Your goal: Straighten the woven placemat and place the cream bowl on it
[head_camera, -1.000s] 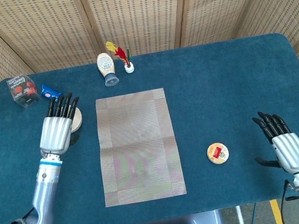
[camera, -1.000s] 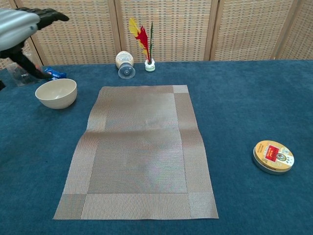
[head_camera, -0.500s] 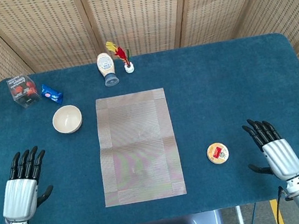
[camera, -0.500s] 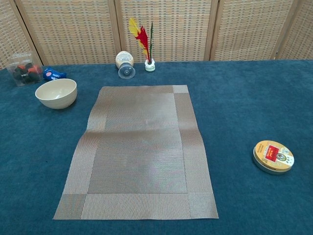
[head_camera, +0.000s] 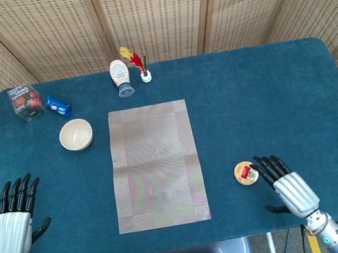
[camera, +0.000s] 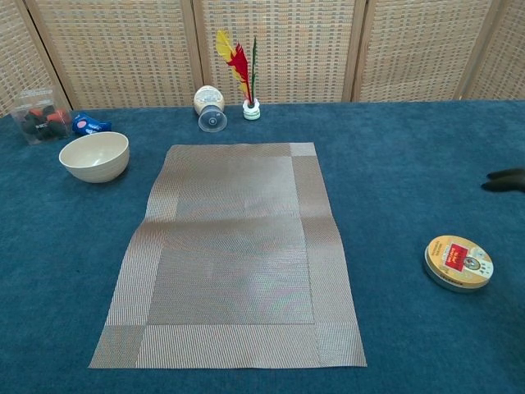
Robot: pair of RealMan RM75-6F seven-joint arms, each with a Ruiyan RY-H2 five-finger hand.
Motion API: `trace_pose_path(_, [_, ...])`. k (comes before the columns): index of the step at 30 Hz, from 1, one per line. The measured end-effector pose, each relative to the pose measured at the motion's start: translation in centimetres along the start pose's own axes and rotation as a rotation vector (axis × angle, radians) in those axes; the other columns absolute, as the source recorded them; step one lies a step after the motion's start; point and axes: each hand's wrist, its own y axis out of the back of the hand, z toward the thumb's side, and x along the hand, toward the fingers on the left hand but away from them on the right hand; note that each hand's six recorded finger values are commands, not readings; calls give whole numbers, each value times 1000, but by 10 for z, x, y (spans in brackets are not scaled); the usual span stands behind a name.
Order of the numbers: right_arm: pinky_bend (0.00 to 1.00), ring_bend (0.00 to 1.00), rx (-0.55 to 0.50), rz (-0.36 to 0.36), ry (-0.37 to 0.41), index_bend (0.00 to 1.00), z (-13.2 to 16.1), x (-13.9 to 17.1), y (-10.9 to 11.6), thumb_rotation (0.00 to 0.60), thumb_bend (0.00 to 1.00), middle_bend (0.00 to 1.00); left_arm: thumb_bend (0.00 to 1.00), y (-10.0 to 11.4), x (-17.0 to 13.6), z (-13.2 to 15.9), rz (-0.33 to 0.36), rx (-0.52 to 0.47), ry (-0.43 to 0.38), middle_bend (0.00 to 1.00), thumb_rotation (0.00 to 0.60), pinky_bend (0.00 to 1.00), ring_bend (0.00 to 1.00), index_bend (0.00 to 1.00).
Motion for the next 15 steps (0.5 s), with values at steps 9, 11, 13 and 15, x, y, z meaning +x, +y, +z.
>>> trace_pose_path(9, [0,0,-55,69,123,110,54,-12,-39,600,140,0,149,-2,1,-1,-8,-4,4,0,600,0,0,12])
trace_pose_path(11, [0,0,-78,58,136,111,61,-16,-42,600,140,0,149,-3,1,-1,-11,-7,4,0,600,0,0,12])
trace_pose_path(13, [0,0,-94,47,144,111,65,-20,-46,600,140,0,149,-5,1,-2,-14,-5,4,0,600,0,0,12])
trace_pose_path(15, [0,0,-105,38,154,113,69,-24,-50,600,139,0,149,-7,2,-2,-19,-5,4,0,600,0,0,13])
